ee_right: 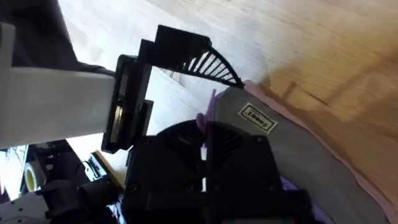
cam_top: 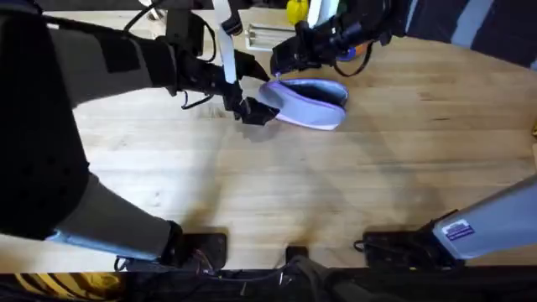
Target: Unzip the bag, pick up the pens from the table one at a time and place them inside, then zip the bag closed.
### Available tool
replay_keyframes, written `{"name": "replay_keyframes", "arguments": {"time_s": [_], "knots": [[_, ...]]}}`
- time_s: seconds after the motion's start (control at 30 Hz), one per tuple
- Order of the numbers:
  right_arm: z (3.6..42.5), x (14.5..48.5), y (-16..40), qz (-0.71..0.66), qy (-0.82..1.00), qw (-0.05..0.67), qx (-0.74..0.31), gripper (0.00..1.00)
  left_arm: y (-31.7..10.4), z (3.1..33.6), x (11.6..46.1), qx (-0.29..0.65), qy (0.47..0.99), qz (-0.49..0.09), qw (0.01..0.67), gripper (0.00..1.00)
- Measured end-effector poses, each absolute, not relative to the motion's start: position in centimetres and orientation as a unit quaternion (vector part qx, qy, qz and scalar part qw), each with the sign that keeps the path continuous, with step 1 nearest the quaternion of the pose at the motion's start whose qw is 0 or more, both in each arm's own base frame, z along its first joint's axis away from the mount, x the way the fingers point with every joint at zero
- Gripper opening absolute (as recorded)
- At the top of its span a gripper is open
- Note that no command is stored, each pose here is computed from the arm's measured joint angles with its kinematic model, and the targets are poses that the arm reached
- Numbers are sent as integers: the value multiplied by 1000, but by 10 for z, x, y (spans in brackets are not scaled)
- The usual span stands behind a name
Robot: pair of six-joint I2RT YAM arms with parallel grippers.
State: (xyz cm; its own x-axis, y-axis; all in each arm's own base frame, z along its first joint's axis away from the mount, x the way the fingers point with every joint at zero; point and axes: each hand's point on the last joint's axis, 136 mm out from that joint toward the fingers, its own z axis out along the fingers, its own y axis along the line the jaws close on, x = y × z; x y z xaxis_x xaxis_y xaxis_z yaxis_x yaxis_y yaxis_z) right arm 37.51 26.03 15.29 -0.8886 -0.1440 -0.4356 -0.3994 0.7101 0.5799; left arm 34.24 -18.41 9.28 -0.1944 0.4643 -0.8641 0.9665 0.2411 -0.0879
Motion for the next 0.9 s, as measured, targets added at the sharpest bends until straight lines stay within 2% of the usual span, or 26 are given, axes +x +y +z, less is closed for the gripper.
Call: {"name": "replay_keyframes", "arguments": {"time_s": [0.2,0.27,0.3,0.33,0.47,0.5,0.9], "knots": [[153,375,260,350,907,182,-150,34,-187,97,340,515,686,-351,376,978],[153,375,260,350,907,182,-150,34,-187,98,340,515,684,-353,377,921],[153,375,260,350,907,182,-150,34,-188,98,340,514,684,-354,377,848],[153,375,260,350,907,183,-150,34,-188,99,339,515,683,-355,377,729],[153,375,260,350,907,181,-150,34,-187,99,341,516,682,-353,380,141],[153,375,260,350,907,181,-150,34,-187,99,340,516,681,-354,379,72],[141,373,245,315,923,170,-139,31,-187,98,339,516,683,-354,377,41]]}}
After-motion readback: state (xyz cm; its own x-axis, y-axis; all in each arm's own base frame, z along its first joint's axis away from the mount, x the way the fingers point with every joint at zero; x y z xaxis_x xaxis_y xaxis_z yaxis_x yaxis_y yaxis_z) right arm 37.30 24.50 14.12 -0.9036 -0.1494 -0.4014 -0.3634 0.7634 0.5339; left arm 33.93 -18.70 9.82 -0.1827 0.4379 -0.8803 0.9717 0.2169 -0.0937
